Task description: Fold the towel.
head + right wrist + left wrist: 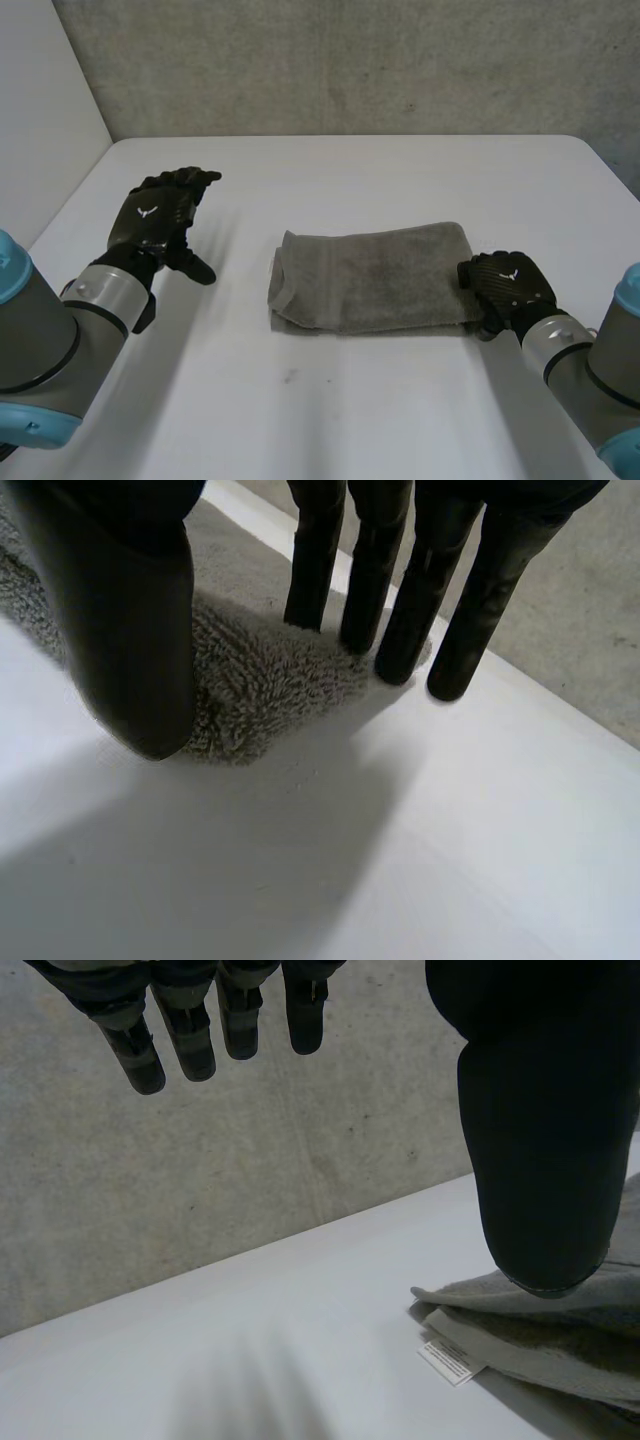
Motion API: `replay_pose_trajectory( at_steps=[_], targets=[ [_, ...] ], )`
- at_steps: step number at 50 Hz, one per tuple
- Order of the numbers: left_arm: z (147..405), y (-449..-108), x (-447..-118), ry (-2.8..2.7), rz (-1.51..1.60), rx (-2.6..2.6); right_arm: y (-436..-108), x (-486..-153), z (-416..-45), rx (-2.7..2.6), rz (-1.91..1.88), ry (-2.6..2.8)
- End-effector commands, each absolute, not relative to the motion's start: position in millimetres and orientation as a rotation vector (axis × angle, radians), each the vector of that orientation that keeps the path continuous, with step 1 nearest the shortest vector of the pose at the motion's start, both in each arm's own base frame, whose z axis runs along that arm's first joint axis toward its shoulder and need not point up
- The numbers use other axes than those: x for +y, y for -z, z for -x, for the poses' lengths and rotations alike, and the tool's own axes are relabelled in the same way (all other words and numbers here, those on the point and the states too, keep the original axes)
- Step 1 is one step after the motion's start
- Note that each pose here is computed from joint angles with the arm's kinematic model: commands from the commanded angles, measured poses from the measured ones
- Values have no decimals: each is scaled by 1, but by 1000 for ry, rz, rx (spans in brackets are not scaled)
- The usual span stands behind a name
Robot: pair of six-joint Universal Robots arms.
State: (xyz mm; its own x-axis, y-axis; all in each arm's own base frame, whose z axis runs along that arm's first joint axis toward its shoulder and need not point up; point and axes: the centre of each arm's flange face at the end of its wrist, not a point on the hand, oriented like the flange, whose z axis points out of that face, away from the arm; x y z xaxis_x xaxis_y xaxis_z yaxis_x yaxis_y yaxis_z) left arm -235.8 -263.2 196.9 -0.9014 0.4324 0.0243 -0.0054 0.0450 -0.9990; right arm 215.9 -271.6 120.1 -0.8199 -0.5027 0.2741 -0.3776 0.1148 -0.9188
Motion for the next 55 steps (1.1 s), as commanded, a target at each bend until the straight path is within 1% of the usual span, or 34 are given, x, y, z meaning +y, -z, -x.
replay_pose_trajectory(
  at_steps=[1,7,9,10,11,12,14,15,16,17,20,23,25,28,30,31,33,34,36,37,39,40,41,44,46,47,48,49,50,51,52,53,54,55],
  targets=[
    [241,-197,-258,-1903,446,-2006,-121,-277,-217,2176,888,1879],
    [241,-206,-256,-1882,447,-2023,-138,-287,-221,2127,917,1985],
    [243,-214,-256,-1883,449,-2015,-163,-300,-230,2039,969,2090],
    [245,-224,-255,-1881,453,-2008,-164,-300,-230,2039,969,2090],
    [245,-224,-255,-1881,453,-2008,-173,-296,-246,1970,1020,2102],
    [247,-233,-255,-1880,454,-2002,-173,-296,-246,1970,1020,2102],
    [248,-240,-255,-1873,448,-1999,-191,-275,-299,1780,1139,2067],
    [249,-249,-257,-1872,438,-1990,-191,-275,-299,1779,1139,2066],
    [250,-257,-259,-1864,421,-1987,-191,-260,-327,1703,1204,2008],
    [250,-257,-259,-1864,421,-1987,-191,-259,-328,1702,1204,2007],
    [250,-265,-262,-1848,373,-1994,-172,-221,-383,1610,1374,1798],
    [249,-268,-265,-1854,332,-2002,-160,-210,-395,1599,1436,1709],
    [249,-269,-267,-1866,321,-2004,-134,-194,-412,1601,1560,1572],
    [251,-266,-272,-1869,311,-2020,-133,-193,-413,1613,1586,1562],
    [253,-265,-277,-1870,310,-2021,-158,-202,-407,1669,1519,1622],
    [253,-265,-277,-1870,310,-2021,-158,-202,-407,1669,1518,1623],
    [254,-264,-280,-1871,308,-2022,-184,-211,-394,1754,1348,1679],
    [257,-264,-283,-1871,311,-2017,-185,-211,-394,1755,1347,1679],
    [260,-263,-286,-1865,314,-2015,-199,-222,-373,1857,1150,1680],
    [264,-262,-288,-1858,319,-2012,-199,-222,-373,1857,1149,1680],
    [270,-258,-290,-1845,333,-2010,-207,-238,-349,1937,987,1684],
    [278,-255,-289,-1829,354,-2006,-207,-238,-348,1937,987,1684],
    [288,-250,-287,-1805,378,-2000,-209,-248,-337,1972,911,1685],
    [299,-244,-284,-1778,406,-1997,-206,-261,-324,2029,807,1668],
    [317,-225,-278,-1710,453,-2027,-204,-265,-321,2045,776,1654],
    [317,-225,-278,-1709,453,-2028,-198,-268,-321,2063,761,1634],
    [322,-213,-277,-1679,465,-2060,-198,-268,-321,2063,760,1634],
    [326,-199,-275,-1650,474,-2099,-188,-271,-321,2090,760,1609],
    [326,-199,-275,-1650,474,-2100,-181,-274,-322,2110,765,1584],
    [327,-186,-274,-1626,480,-2145,-181,-274,-322,2110,765,1584],
    [327,-186,-274,-1625,480,-2145,-174,-276,-323,2135,773,1555],
    [328,-174,-271,-1607,484,-2187,-174,-276,-323,2135,773,1554],
    [327,-164,-270,-1592,484,-2226,-167,-279,-325,2161,780,1527],
    [327,-163,-270,-1592,484,-2226,-158,-281,-327,2187,794,1491]
  ],
)
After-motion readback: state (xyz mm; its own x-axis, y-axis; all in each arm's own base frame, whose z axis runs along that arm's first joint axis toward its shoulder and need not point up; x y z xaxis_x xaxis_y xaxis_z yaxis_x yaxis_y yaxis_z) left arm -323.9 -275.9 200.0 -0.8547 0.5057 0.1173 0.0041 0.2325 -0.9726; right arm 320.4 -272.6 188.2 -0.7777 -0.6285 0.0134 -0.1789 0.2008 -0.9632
